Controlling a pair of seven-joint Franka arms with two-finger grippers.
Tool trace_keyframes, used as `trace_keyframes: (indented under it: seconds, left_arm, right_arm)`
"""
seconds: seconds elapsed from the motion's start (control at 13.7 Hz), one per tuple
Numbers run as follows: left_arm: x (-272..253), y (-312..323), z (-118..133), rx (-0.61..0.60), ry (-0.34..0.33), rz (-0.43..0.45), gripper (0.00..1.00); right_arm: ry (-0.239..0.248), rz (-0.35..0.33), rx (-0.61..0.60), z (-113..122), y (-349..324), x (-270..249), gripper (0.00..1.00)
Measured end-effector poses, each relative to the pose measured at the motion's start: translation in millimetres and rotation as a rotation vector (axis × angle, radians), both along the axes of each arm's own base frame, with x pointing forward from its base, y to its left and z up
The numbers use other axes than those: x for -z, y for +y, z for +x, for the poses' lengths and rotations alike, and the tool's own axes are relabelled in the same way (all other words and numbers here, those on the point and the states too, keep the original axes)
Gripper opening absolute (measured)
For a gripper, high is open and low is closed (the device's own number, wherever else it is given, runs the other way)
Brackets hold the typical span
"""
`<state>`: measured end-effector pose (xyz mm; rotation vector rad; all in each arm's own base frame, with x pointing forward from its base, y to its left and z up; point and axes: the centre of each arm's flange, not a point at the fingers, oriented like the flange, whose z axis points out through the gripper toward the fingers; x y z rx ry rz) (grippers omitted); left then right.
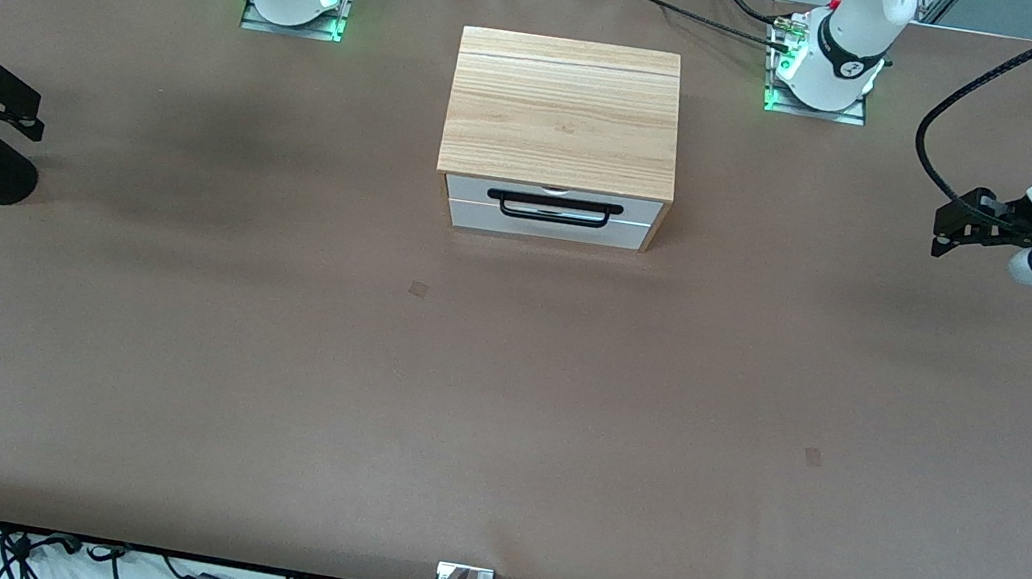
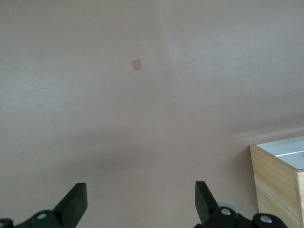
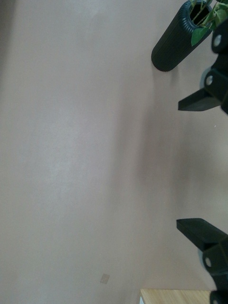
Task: Pull top drawer with both arms simultaneously
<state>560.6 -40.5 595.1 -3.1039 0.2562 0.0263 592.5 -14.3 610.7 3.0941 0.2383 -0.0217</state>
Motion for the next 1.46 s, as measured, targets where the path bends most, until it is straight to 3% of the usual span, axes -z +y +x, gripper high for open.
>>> trace_keyframes:
  seconds: [0.73, 1.17, 1.46]
  left_arm:
    - [6.5, -1.3, -1.5, -0.002, 0.037, -0.010, 1.00]
    - [20.2, -4.8, -7.3, -0.031, 0.145, -0.165, 1.00]
    - [37.9, -21.4, -7.9, -0.034, 0.249, -0.324, 1.00]
  right_arm:
    - [-0.002, 0.000, 0.000, 0.3, 0.0, -0.2, 1.00]
    - [0.005, 0.001, -0.002, 2.0, 0.6, 3.8, 1.00]
    - [0.017, 0.002, -0.010, 3.5, 1.0, 8.7, 1.00]
